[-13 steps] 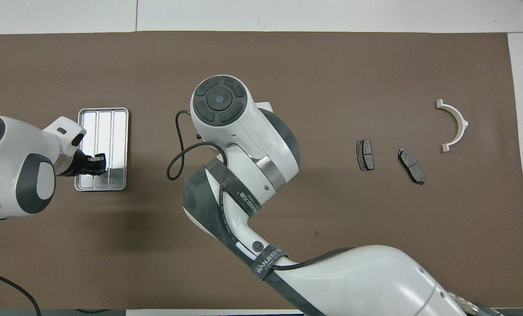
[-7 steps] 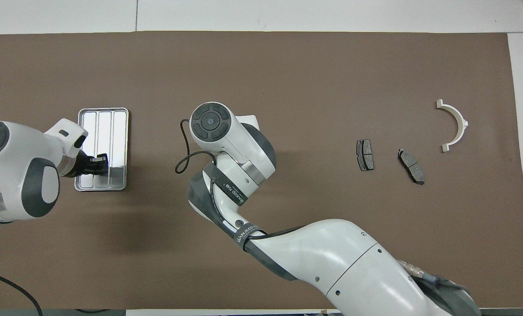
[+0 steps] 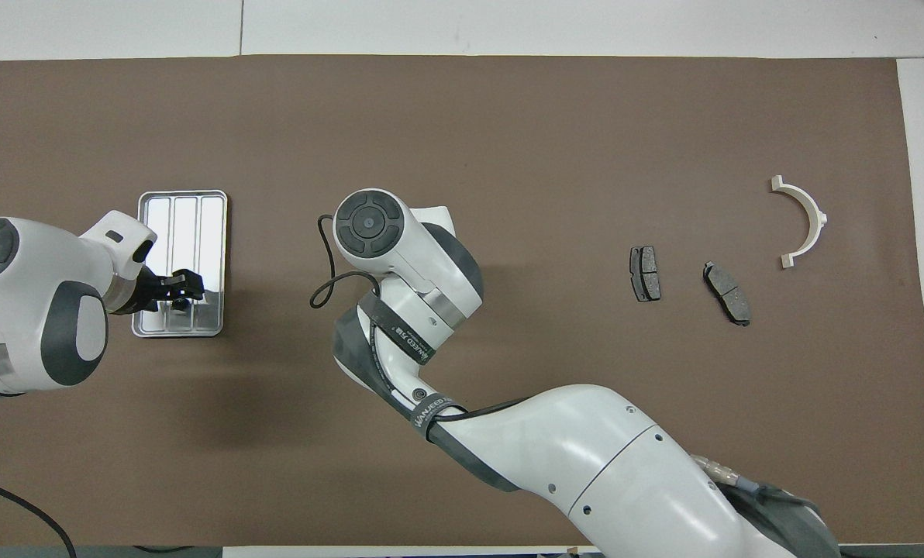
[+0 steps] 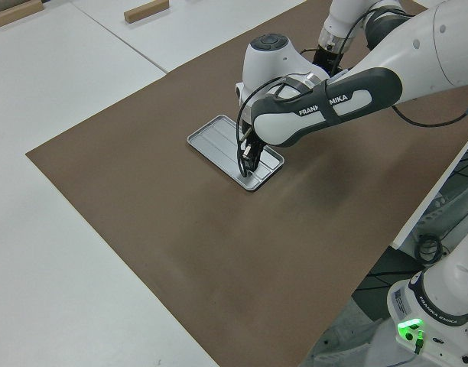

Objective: Pick bearing gear from pile to tray

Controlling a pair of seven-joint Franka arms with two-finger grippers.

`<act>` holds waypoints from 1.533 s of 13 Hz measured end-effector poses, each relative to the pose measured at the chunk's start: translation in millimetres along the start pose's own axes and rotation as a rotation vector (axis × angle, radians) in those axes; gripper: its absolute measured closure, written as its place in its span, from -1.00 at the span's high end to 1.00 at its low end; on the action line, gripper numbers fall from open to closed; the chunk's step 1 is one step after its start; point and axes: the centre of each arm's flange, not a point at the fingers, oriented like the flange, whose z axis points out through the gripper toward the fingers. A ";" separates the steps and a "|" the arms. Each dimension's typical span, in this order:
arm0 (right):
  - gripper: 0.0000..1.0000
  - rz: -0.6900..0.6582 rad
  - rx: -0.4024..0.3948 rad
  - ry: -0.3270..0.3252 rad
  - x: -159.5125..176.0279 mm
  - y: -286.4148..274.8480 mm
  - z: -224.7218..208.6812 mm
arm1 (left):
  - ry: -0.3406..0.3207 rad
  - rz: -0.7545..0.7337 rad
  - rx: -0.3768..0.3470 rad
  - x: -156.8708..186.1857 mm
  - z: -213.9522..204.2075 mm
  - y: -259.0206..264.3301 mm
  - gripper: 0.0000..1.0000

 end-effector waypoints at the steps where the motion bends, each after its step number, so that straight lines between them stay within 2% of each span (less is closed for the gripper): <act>1: -0.16 0.001 -0.001 0.001 1.0 0.4 0.2 | 0.011 0.001 -0.002 3.8 -6.4 1.5 0.96; 3: 0.38 0.013 0.000 0.009 10.3 1.8 -3.2 | 0.034 0.011 -0.007 15.2 -26.7 9.2 1.00; 4: 0.58 0.026 0.004 0.015 21.5 3.4 -10.1 | 0.048 0.021 -0.010 19.9 -37.3 18.1 1.00; 5: 0.88 0.030 0.012 0.023 38.6 6.4 -24.5 | 0.057 0.027 -0.013 22.1 -45.0 30.2 1.00; 6: 1.00 0.006 0.016 0.030 60.8 13.5 -44.9 | 0.067 0.025 -0.016 21.9 -50.4 46.7 1.00; 9: 1.00 -0.083 0.036 0.004 128.9 50.3 -108.3 | 0.089 -0.013 -0.031 16.8 -64.4 105.5 1.00; 12: 1.00 -0.239 0.023 -0.036 184.8 98.0 -150.1 | 0.084 -0.104 -0.052 3.4 -75.5 214.0 1.00; 14: 1.00 -0.340 0.014 -0.047 212.3 123.6 -163.9 | 0.075 -0.151 -0.042 -17.6 -55.8 292.1 1.00; 16: 1.00 -0.437 0.006 -0.053 236.8 148.0 -175.2 | 0.069 -0.139 -0.024 -40.7 -18.7 347.1 1.00; 20: 1.00 -0.583 0.004 -0.043 293.8 214.1 -204.3 | 0.067 -0.130 0.004 -41.5 8.3 353.1 1.00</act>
